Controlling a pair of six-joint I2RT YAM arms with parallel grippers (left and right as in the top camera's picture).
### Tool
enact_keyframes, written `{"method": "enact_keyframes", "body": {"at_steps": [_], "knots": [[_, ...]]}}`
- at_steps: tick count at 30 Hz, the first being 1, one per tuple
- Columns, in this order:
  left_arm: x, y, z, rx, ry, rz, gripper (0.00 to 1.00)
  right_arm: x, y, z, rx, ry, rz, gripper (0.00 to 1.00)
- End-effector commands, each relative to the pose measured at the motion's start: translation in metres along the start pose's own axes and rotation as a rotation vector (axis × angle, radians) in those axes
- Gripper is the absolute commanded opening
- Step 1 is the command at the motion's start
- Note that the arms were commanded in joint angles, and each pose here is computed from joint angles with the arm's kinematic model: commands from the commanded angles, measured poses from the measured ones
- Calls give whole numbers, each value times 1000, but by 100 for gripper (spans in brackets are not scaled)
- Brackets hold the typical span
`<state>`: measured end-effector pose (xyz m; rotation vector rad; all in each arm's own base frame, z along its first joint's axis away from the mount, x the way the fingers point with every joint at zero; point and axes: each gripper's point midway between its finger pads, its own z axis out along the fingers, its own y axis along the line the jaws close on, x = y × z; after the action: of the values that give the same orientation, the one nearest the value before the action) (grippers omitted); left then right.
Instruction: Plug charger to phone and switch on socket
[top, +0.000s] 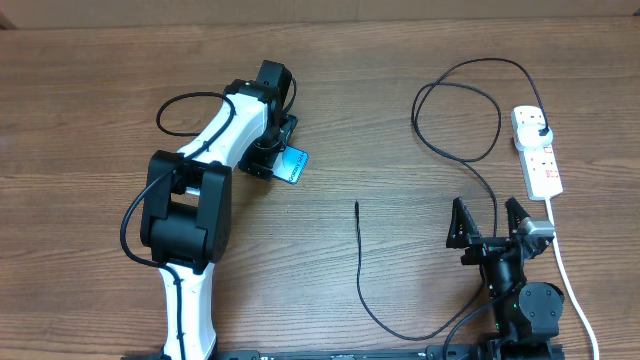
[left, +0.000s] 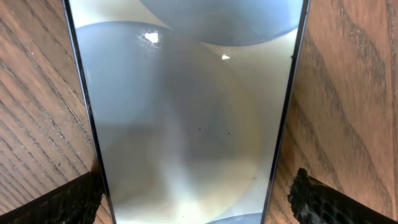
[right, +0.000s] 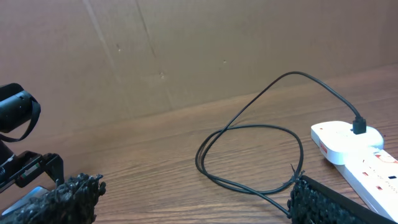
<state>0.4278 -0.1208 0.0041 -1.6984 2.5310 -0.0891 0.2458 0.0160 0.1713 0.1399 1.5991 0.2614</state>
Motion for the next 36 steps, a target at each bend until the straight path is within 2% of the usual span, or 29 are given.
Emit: {"method": "enact_keyframes", "body": {"at_steps": [1, 20, 36], "knots": [[9, 11, 24, -59, 36, -23, 100, 2, -1, 0, 6, -6, 5, 100], [8, 11, 24, -57, 90, -60, 100, 2, -1, 0, 6, -6, 5, 100], [3, 39, 21, -170, 54, -53, 100, 2, -1, 0, 6, -6, 4, 100]]}}
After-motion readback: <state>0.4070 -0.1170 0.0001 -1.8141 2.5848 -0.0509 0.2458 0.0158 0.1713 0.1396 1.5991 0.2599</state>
